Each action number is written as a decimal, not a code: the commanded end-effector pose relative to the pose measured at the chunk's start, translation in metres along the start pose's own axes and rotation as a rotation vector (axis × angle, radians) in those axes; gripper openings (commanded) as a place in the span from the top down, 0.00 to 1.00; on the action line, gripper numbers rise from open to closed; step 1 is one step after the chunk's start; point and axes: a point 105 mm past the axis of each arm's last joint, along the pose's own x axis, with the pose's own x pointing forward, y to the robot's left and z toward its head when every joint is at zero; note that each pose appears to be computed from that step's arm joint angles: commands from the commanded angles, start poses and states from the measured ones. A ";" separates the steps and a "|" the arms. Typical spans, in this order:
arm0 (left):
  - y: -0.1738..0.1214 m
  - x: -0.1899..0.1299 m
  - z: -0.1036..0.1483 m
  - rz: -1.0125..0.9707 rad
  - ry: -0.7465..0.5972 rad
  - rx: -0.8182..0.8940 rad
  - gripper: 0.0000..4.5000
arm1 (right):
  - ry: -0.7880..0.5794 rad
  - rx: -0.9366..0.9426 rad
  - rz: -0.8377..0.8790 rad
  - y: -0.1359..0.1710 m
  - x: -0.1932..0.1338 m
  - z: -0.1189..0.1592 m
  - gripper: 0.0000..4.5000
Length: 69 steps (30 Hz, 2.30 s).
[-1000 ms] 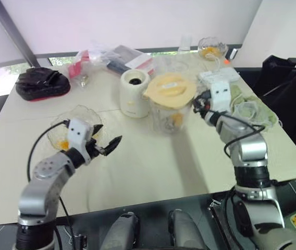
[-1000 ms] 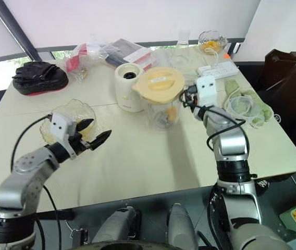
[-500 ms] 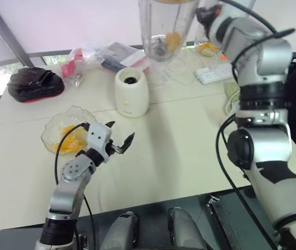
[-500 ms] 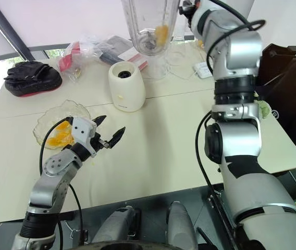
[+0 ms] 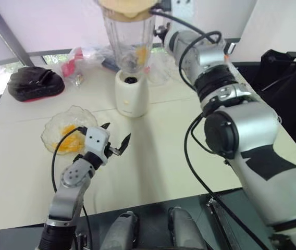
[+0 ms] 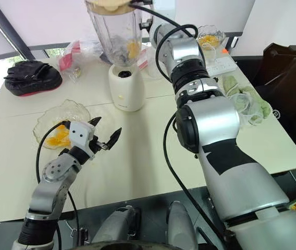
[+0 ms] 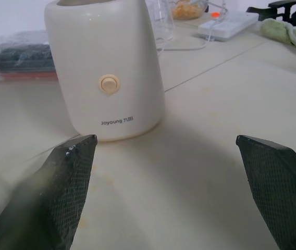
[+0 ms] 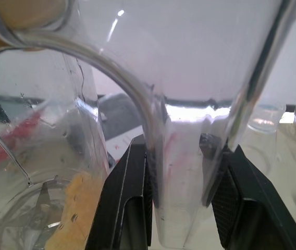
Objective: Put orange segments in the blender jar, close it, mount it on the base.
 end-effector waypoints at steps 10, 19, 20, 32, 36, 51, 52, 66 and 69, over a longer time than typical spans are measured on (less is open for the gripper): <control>0.004 -0.008 0.013 0.028 -0.029 0.042 0.01 | -0.075 0.032 0.029 0.014 -0.001 0.015 0.80; 0.005 -0.008 0.013 0.042 -0.023 0.049 0.01 | -0.022 0.038 0.022 0.018 0.002 -0.007 0.80; 0.005 -0.008 0.013 0.044 -0.023 0.050 0.01 | -0.023 0.037 0.025 0.020 0.002 -0.007 0.80; 0.004 -0.014 0.012 0.070 -0.017 0.050 0.01 | -0.005 -0.071 0.013 0.024 0.003 -0.025 0.80; 0.004 -0.015 0.011 0.074 -0.013 0.049 0.01 | -0.006 -0.085 -0.015 0.015 0.003 -0.028 0.80; 0.004 -0.012 0.011 0.063 -0.014 0.058 0.01 | 0.064 -0.058 -0.046 0.006 0.004 -0.051 0.80; 0.003 -0.012 0.011 0.061 -0.013 0.060 0.01 | 0.070 -0.056 -0.047 0.007 0.003 -0.053 0.80; -0.002 -0.007 0.011 0.029 -0.012 0.063 0.00 | 0.051 -0.132 -0.040 0.006 0.004 -0.051 0.02; -0.003 -0.005 0.011 0.020 -0.014 0.063 0.00 | 0.074 -0.152 -0.054 0.000 0.003 -0.063 0.02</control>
